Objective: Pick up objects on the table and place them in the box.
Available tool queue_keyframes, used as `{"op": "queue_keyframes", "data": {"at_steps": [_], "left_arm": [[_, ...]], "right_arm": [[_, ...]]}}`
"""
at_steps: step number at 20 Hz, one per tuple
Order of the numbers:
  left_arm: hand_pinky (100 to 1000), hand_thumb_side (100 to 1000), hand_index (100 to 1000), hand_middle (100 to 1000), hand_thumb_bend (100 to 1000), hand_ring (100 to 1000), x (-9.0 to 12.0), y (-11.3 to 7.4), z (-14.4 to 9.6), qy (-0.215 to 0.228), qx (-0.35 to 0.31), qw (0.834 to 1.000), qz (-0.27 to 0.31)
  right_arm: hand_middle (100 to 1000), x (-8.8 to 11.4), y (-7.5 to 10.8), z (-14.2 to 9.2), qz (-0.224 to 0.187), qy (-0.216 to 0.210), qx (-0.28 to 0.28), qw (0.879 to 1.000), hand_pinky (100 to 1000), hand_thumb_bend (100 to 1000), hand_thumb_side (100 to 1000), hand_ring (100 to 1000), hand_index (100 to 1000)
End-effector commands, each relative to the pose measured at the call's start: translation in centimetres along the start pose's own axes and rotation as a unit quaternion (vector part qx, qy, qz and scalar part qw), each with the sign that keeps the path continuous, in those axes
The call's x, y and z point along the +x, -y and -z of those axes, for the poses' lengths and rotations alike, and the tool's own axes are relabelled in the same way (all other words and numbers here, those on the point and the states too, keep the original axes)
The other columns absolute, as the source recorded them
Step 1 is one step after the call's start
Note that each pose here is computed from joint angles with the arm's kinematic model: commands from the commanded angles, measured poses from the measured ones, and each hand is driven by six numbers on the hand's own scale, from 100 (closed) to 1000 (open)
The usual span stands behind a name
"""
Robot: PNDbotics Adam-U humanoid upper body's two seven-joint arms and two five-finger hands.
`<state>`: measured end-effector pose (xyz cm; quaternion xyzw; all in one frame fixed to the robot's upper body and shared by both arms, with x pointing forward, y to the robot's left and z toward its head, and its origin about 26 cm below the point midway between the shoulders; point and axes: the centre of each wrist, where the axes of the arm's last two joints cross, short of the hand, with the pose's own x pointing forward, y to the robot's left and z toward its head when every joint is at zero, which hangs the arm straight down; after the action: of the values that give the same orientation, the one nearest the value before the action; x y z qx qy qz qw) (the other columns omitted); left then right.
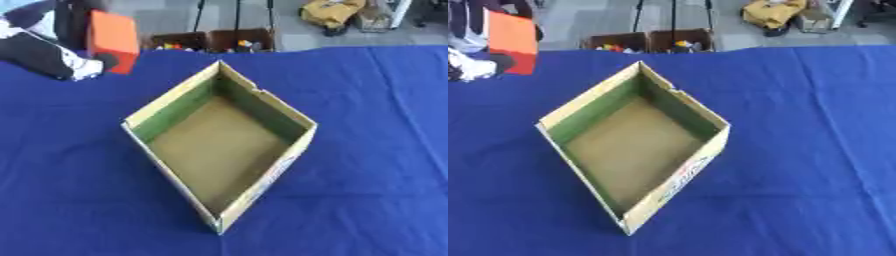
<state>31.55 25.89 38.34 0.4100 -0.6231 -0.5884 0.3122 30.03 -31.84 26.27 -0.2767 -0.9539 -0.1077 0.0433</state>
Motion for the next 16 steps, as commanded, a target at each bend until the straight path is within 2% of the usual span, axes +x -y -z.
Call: {"op": "queue_keyframes", "data": {"at_steps": [1, 8, 16], "left_arm": [[134, 435, 547, 447, 100, 430, 0.8, -0.6, 0.9, 0.02, -0.001, 1.0, 0.002], [130, 437, 539, 440, 100, 426, 1.9, 1.5, 4.7, 0.042, -0.034, 0.998, -0.028], [129, 440, 534, 436, 100, 425, 2.9, 6.6, 9.1, 0.03, -0.068, 0.996, -0.056]], "right_arm": [[754, 0.5, -0.1, 0.9, 0.012, 0.015, 0.001, 1.0, 757, 100, 645, 704, 738], [755, 0.6, -0.4, 0.9, 0.019, 0.013, -0.001, 1.0, 758, 100, 642, 704, 738], [756, 0.6, -0.7, 1.0, 0.027, 0.012, -0.008, 1.0, 758, 100, 628, 704, 737]]}}
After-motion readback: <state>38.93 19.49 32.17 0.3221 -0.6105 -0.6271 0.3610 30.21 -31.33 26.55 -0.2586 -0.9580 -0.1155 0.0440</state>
